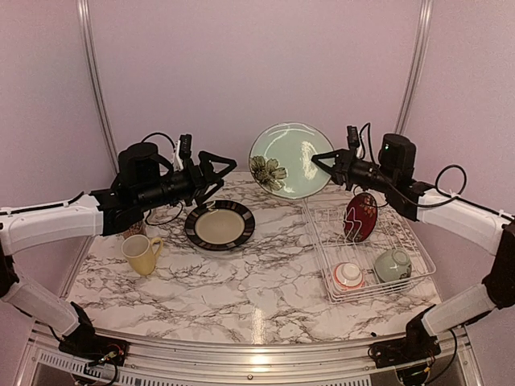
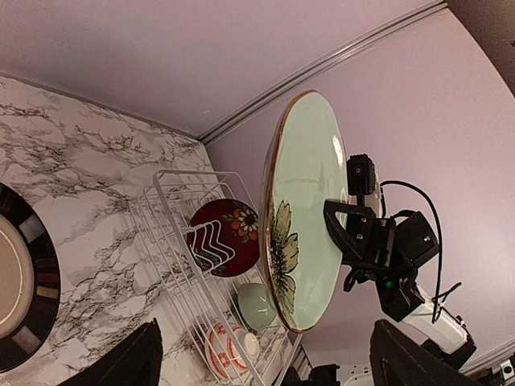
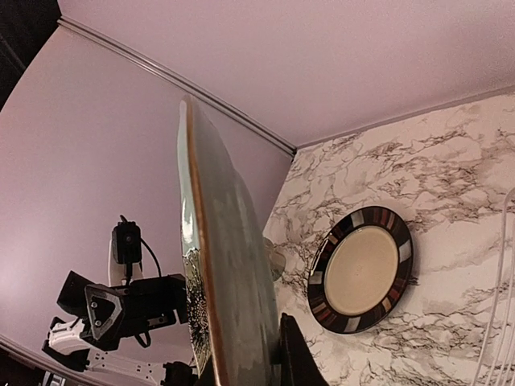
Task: Unload the mixed dishes from the dish rack
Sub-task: Pass from the right arm to the left
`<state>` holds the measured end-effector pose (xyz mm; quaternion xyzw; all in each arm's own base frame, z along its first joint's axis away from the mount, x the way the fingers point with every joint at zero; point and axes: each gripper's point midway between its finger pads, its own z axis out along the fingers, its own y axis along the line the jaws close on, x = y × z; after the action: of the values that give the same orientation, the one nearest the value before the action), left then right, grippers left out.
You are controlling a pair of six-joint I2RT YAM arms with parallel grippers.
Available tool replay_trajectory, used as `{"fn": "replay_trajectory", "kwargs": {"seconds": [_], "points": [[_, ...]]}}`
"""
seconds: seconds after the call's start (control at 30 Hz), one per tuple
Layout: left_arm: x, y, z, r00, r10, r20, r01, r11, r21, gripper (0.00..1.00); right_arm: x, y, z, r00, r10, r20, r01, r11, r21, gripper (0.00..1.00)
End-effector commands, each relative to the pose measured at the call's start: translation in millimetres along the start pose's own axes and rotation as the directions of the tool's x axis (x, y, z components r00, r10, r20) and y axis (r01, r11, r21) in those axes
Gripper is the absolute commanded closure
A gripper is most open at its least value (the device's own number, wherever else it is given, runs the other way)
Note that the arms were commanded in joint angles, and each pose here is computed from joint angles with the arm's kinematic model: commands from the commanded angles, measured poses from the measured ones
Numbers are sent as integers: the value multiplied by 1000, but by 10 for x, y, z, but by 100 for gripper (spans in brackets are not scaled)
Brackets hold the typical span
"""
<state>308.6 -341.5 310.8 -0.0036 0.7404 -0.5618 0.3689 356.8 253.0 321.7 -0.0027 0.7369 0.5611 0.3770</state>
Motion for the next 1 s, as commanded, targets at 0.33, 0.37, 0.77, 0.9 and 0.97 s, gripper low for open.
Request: {"fn": "replay_trajectory", "kwargs": {"seconds": [0.33,0.37,0.77,0.9,0.97], "points": [[17,-162,291,999,-23,-28,26,996,86,36,32,684,233,999,-39,3,39,970,-239,100],[27,-145,299,999,-25,-29,28,996,80,38,43,685,241,999,-39,1,38,970,-240,100],[26,-8,366,999,-25,-26,25,1000,6,71,158,782,280,998,-58,-32,47,961,-274,100],[30,91,355,1000,-25,-19,24,999,-40,82,217,822,306,996,-80,-51,62,955,-289,100],[26,113,347,1000,-27,-15,26,998,-53,92,236,816,311,995,-84,-54,65,956,-286,100]]}}
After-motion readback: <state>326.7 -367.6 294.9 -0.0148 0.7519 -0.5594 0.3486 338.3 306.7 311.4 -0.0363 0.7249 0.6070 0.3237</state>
